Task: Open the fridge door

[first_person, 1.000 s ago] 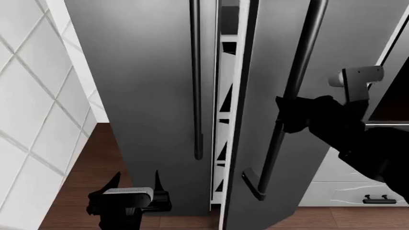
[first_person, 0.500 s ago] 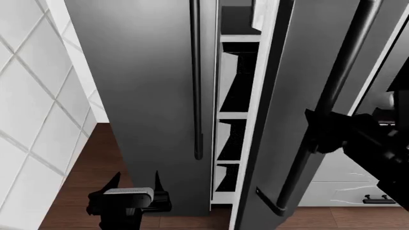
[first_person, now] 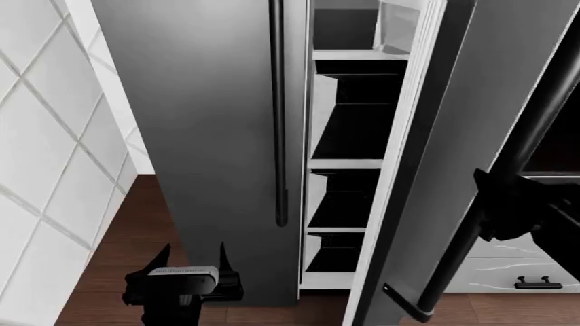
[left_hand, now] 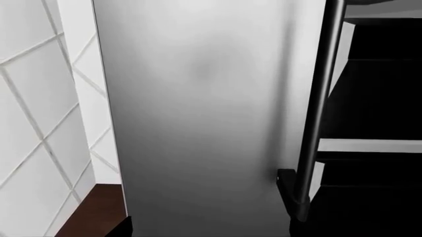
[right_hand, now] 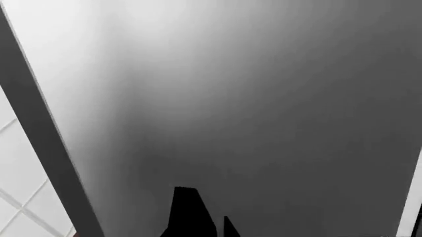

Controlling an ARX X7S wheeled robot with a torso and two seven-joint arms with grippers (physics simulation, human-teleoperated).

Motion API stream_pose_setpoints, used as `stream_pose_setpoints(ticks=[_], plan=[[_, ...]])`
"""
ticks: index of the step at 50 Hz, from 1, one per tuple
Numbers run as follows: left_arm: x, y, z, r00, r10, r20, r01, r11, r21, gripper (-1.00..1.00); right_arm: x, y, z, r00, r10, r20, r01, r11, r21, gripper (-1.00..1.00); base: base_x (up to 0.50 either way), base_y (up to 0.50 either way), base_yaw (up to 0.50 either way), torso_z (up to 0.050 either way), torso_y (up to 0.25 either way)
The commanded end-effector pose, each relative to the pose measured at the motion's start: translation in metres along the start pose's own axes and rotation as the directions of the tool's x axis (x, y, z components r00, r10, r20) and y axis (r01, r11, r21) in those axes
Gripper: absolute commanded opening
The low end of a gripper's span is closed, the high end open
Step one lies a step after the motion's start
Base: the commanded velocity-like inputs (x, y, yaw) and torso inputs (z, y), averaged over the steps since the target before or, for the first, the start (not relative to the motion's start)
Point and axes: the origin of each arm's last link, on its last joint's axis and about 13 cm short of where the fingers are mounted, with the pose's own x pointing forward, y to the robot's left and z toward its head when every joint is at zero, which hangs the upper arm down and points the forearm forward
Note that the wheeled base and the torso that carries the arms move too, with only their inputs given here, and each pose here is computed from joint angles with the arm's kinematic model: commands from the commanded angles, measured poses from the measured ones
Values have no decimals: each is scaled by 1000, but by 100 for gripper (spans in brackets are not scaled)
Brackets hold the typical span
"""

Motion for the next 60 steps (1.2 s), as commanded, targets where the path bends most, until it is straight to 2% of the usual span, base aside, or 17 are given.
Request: stream_pose_setpoints(ticks=[1,21,25,26,30,35,43,48,60], plan=[[0,0,-1,1000,2,-3,-2,1000,2,100,-12,-4,-22,996,-16,-90,17,1000,16,-100,0,0,0,0,0],[0,0,0,1000,3,-3,-3,1000,3,100,-20,-4,-32,993,-30,-115,32,999,21,-100,-1,0,0,0,0],[1,0,-1,1000,3,-3,-3,1000,3,100,-22,-5,-38,985,-42,-166,44,999,12,-100,0,0,0,0,0],[1,0,-1,1000,3,-3,-3,1000,3,100,-22,-5,-40,980,-44,-196,47,999,7,100,0,0,0,0,0],[1,0,-1,1000,3,-3,-3,1000,4,100,-28,-6,-59,930,-22,-367,2,999,-54,100,0,0,0,0,0],[1,0,-2,1000,2,-3,-2,1000,3,100,-40,-8,-83,817,-38,-575,-43,991,-126,100,0,0,0,0,0],[0,-1,0,1000,0,-2,0,1000,2,100,-56,-10,-99,703,-70,-708,-67,984,-164,100,0,0,0,0,0],[0,-1,0,1000,0,-2,0,1000,2,100,-62,-12,-105,680,-84,-729,-63,983,-172,100,0,0,0,0,0],[-1,-1,2,1000,0,-2,0,1000,2,100,-71,-11,-113,681,-83,-728,-55,985,-163,100,0,0,0,0,0]])
